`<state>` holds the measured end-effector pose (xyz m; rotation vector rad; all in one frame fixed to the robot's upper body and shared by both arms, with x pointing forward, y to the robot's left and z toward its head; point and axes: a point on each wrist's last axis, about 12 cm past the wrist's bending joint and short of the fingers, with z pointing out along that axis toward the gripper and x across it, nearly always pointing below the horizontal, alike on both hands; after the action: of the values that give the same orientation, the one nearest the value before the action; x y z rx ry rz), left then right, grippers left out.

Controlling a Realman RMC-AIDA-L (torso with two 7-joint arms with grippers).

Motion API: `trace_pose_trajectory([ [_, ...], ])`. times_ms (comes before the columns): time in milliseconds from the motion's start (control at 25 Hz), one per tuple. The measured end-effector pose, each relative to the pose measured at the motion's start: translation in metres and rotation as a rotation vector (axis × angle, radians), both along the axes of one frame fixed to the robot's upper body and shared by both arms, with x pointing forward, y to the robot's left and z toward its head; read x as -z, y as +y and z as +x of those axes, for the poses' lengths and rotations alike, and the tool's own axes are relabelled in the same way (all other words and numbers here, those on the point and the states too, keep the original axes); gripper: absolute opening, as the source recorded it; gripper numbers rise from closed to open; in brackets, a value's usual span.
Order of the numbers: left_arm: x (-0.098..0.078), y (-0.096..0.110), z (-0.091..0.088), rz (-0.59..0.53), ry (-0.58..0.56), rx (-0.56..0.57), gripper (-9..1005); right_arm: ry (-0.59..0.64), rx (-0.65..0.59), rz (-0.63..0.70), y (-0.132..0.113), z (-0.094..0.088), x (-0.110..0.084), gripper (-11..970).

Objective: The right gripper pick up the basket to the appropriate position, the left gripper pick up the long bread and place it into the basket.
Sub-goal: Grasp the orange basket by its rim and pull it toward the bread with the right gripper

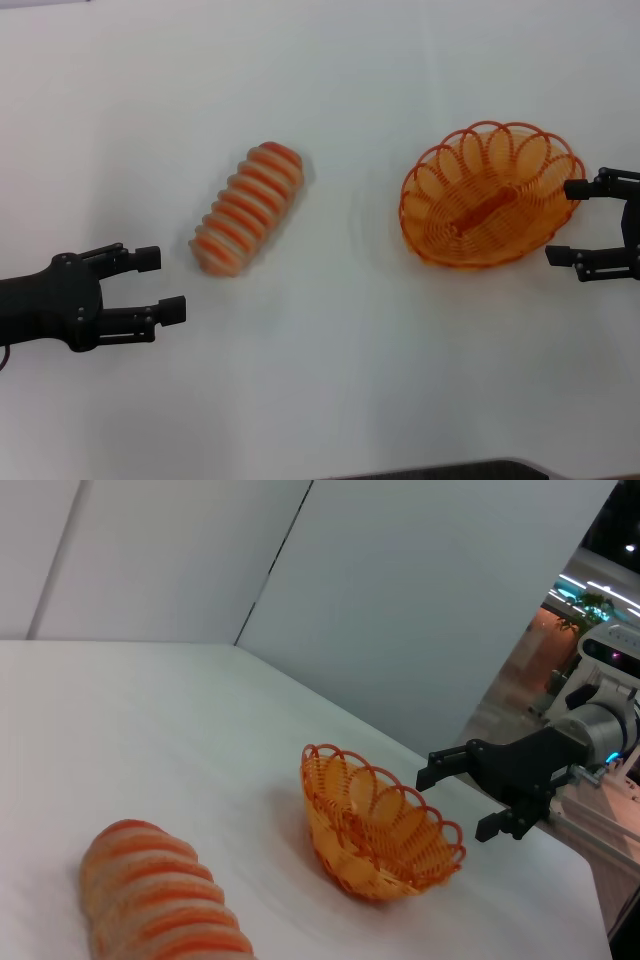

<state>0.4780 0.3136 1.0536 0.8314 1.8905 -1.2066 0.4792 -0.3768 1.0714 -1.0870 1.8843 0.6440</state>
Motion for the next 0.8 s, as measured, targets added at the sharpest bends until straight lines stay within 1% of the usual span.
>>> trace_pose_trajectory([
  [320,0.0018,-0.0039,-0.0006,-0.003,0.004,0.004,931,-0.005,-0.003,-0.003,-0.0007,-0.0016,0.0007,916],
  [640,0.0024,-0.0033,-0.0016,-0.003,0.006,0.0,929,-0.008,0.004,0.0,-0.0016,-0.0022,0.0006,917],
  [800,0.0021,-0.0021,-0.0014,-0.002,0.004,-0.004,928,-0.02,0.042,0.033,-0.0032,-0.0007,-0.0025,917],
])
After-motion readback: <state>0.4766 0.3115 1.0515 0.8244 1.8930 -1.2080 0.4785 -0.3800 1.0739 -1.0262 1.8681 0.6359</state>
